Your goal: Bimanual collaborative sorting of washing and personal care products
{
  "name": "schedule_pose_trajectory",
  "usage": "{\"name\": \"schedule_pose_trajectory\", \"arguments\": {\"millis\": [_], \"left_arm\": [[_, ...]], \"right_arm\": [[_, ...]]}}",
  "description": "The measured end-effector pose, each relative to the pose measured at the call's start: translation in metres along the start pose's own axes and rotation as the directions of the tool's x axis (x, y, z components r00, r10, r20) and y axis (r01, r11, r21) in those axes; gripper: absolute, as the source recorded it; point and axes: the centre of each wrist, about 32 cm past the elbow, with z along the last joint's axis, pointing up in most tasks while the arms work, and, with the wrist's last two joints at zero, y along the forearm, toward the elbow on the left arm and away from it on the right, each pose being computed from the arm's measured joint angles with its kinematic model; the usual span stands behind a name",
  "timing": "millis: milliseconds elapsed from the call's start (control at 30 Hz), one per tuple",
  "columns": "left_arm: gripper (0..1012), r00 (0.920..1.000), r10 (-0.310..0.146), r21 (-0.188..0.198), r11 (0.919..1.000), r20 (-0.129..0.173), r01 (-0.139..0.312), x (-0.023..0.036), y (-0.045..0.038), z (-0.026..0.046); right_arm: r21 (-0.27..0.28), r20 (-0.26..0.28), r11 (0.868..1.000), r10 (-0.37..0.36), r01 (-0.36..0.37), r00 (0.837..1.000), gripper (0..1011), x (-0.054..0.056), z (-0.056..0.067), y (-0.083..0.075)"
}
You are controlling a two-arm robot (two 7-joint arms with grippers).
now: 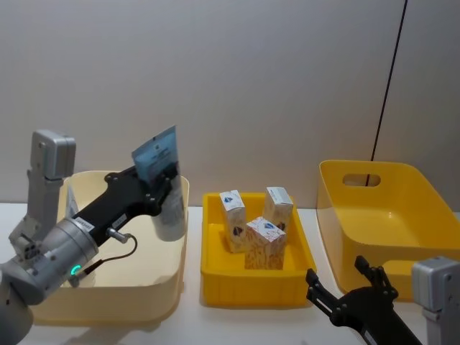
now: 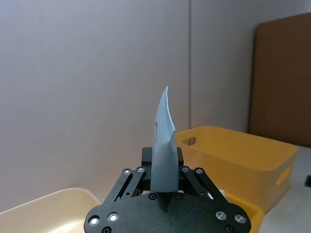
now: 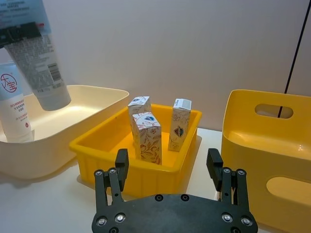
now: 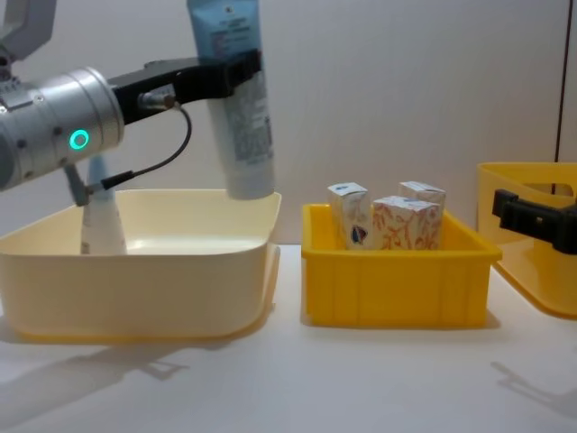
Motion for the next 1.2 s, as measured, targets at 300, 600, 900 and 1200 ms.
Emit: {"name": "schedule_pose_trajectory", "arguments": {"millis": [300,600,900,1200], "left_arm": [[241,0.9919,-0.113,-0.027,0.9934,-0.060,0.111,-0.0071,-0.0122,0.0047],[240,0.9569,-0.251,-0.049,0.9680,-0.146,0.246,-0.0191,-0.0304,0.0019],[240,0.9165,-0.342,-0.061,0.9395,-0.207,0.337,-0.0321,-0.0489,-0.0062],[240,0.8948,-0.380,-0.060,0.9244,-0.235,0.377,-0.0422,-0.0595,-0.0133]], "right_arm": [[0.000,0.000,1.000,0.000,0.000,1.000,1001,0.000,0.000,0.000],[0.000,0.000,1.000,0.000,0.000,1.000,1001,0.000,0.000,0.000],[0.000,0.000,1.000,0.000,0.000,1.000,1001,0.000,0.000,0.000],[0.000,0.000,1.000,0.001,-0.001,1.000,1001,0.000,0.000,0.000]]}}
